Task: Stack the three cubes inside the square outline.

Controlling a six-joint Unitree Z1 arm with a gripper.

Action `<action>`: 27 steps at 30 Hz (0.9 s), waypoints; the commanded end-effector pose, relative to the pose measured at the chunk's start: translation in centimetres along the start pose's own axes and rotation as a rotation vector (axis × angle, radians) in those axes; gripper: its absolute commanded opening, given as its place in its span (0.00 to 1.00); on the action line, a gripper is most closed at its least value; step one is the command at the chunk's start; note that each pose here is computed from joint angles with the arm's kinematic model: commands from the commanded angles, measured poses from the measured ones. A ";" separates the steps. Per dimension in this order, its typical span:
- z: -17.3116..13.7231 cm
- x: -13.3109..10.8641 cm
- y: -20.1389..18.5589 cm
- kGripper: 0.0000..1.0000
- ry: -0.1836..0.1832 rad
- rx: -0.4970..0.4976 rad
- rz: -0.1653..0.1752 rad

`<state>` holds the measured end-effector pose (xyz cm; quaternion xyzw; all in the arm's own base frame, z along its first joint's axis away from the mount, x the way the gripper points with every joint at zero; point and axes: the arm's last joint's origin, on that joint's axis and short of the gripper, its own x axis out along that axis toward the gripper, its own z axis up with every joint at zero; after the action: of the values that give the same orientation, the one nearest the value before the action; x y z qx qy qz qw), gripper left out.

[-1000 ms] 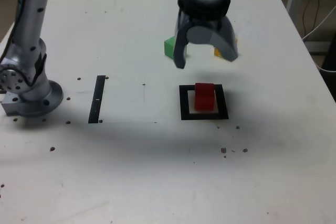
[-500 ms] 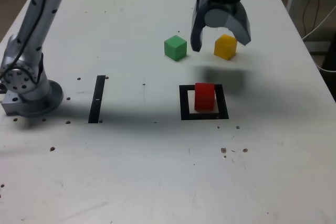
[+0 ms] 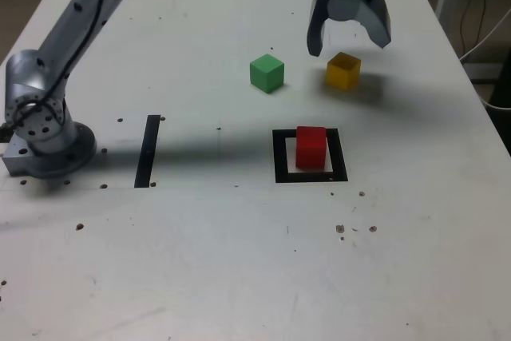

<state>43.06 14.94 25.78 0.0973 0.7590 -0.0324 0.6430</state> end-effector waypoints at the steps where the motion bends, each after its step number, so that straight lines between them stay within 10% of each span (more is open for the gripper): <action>1: 0.0 0.3 0.3 0.99 0.012 0.002 -0.003; 11: 0.0 0.6 0.6 0.99 0.019 0.029 -0.008; 27: 0.4 0.3 0.3 0.98 -0.001 0.377 0.030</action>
<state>43.50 15.24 25.34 0.2223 0.7388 -0.1631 0.6149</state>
